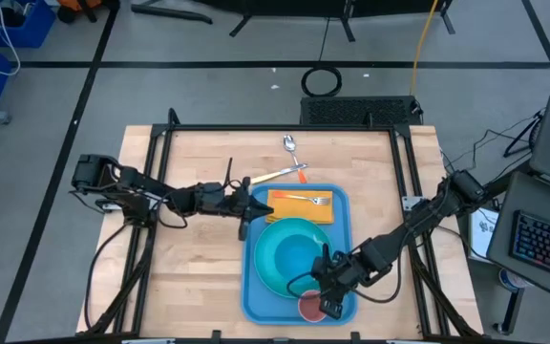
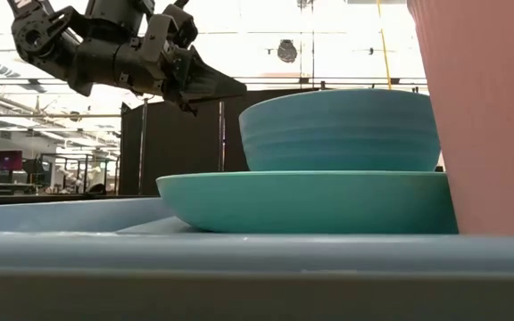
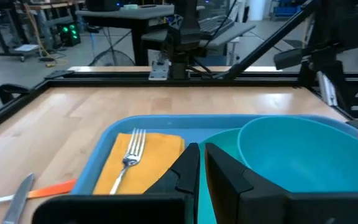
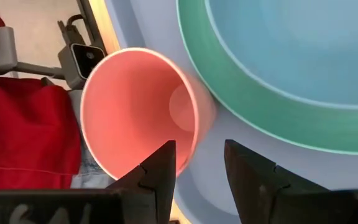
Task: Set up tray
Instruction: Adjust the pink cup on the blue serving tray
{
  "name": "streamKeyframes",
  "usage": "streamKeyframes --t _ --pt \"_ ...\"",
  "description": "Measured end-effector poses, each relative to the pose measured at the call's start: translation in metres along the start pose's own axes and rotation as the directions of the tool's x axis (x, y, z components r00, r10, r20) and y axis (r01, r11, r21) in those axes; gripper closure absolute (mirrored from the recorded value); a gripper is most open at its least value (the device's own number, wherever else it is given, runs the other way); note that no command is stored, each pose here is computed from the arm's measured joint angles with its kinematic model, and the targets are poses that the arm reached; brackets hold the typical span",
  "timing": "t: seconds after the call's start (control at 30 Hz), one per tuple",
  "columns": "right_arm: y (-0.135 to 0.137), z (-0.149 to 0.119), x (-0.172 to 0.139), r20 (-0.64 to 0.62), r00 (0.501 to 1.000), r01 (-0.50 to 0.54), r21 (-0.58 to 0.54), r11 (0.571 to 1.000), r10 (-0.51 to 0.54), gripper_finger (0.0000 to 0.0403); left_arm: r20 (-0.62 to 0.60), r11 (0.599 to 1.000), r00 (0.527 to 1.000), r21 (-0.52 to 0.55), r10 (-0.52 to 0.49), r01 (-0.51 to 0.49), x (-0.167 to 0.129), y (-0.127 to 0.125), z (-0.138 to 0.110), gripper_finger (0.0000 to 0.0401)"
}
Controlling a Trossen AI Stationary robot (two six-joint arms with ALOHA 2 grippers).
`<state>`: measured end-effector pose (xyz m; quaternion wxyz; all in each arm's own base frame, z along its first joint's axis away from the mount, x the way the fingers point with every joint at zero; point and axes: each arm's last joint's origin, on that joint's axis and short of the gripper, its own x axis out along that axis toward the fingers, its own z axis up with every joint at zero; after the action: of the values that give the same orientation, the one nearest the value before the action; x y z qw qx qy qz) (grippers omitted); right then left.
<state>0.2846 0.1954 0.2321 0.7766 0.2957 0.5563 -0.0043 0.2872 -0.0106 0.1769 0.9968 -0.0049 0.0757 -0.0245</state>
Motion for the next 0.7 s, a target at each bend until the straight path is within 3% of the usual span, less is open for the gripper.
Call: streamKeyframes --t 0.37,0.7 --pt "-0.0007 -0.0007 -0.0001 -0.027 1.000 -0.005 -0.027 1.000 0.005 0.0280 0.003 1.000 1.000 0.007 0.015 -0.015 0.0000 -0.0001 0.0003 0.0370" --pt "0.0025 0.0039 -0.0003 0.001 0.999 -0.048 -0.044 0.998 0.048 0.0334 -0.011 1.000 1.000 0.008 0.015 -0.015 0.0000 0.0000 -0.0011 0.0370"
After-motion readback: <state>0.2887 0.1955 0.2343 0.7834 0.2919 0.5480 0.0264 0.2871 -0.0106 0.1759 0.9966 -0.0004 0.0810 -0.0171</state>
